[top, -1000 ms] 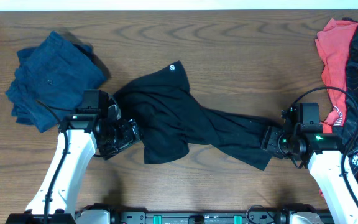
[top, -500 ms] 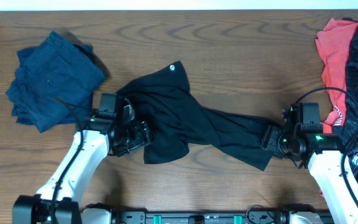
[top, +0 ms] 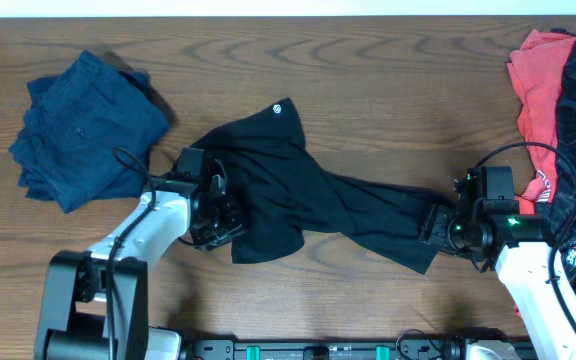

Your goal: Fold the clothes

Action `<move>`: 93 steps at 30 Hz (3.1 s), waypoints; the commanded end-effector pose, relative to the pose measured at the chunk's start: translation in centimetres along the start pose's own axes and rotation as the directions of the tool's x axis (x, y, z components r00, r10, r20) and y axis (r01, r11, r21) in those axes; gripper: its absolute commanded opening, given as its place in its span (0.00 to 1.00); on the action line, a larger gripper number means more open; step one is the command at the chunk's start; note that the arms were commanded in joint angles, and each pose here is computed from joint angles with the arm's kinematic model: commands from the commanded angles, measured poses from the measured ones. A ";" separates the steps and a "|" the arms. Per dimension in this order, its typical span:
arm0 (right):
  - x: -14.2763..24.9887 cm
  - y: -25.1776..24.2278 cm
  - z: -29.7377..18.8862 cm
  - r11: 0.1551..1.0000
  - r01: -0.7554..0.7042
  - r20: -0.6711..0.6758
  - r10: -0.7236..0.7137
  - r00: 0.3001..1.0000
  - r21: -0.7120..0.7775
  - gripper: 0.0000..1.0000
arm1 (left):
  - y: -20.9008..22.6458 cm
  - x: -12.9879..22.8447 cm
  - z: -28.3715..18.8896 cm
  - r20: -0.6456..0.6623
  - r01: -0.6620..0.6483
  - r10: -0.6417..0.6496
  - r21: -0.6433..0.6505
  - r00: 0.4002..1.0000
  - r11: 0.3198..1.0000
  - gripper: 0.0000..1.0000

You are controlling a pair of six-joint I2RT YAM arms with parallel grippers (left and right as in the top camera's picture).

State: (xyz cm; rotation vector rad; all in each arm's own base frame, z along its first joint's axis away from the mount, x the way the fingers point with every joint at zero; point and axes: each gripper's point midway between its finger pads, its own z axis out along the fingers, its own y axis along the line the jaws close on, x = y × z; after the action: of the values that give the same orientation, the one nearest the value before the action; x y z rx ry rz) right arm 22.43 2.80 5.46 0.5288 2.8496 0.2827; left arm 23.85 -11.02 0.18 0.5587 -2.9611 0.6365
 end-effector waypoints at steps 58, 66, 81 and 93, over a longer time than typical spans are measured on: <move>6.5 -0.2 6.4 0.988 -0.119 -0.310 0.144 0.940 0.099 0.01 | -0.4 0.8 0.3 -0.043 -0.001 0.003 0.033 0.999 0.999 0.06; -5.5 5.0 0.7 0.986 -0.138 0.002 0.138 0.990 -0.093 0.01 | -0.4 0.8 0.3 -0.042 -0.001 0.003 0.033 0.999 0.999 0.06; -21.8 2.8 -5.3 0.989 -0.124 0.438 0.149 0.886 -0.085 0.90 | -0.4 0.8 0.3 -0.042 -0.001 0.003 0.033 0.999 0.999 0.06; -13.2 -3.0 -3.3 0.957 -0.166 0.152 0.133 0.980 0.236 0.99 | -0.4 0.8 0.3 -0.042 -0.001 0.002 0.033 0.999 0.999 0.06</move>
State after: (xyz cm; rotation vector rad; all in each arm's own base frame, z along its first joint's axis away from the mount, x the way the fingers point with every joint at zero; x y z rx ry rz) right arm 33.25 -4.22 10.44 0.7881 2.7276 0.0050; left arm 23.64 -11.74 0.38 0.5512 -2.9260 0.6948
